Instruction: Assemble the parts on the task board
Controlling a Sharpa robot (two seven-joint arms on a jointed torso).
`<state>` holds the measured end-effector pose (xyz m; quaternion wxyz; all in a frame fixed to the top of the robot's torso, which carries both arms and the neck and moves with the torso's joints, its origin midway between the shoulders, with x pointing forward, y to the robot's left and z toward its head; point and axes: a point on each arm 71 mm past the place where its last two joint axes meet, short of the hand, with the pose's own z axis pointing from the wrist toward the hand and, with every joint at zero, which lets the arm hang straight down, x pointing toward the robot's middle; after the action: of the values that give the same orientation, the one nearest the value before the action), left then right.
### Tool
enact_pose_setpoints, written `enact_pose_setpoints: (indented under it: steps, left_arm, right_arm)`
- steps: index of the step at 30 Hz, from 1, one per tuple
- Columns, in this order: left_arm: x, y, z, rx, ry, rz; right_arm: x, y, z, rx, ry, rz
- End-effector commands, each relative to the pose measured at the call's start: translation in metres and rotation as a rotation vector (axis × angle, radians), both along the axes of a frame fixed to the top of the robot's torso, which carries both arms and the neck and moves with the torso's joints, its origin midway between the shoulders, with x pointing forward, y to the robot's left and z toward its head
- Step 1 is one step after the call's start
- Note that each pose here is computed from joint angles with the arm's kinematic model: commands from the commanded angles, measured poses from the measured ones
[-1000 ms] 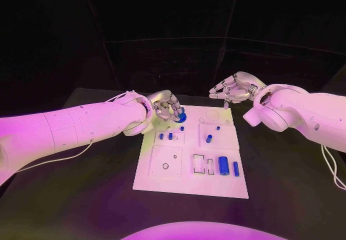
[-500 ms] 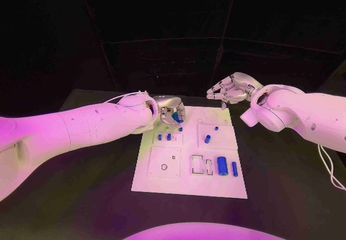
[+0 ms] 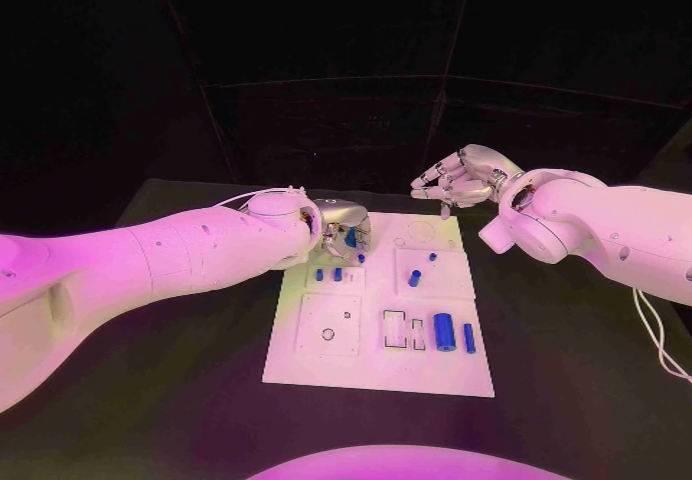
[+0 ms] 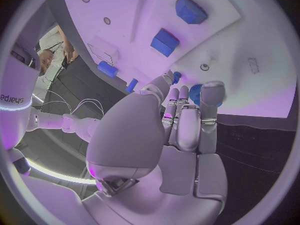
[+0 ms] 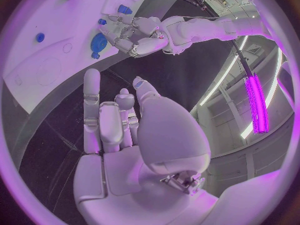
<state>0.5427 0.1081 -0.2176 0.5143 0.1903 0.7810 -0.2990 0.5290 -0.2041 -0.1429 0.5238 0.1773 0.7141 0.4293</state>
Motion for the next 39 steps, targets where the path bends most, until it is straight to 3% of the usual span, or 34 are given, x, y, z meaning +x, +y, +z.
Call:
enact_pose_setpoints:
  steps: [1,39]
  left_arm:
    - [-0.0007,-0.0026,-0.0009,0.024,-0.001,-0.023]
    - [0.0035,-0.0083,-0.0103,0.112,0.01,0.01]
  right_arm:
    - [0.0,0.0014,0.0021,0.002,-0.012,0.001]
    - [-0.0009,0.0037,0.0023,-0.003,-0.014,0.009]
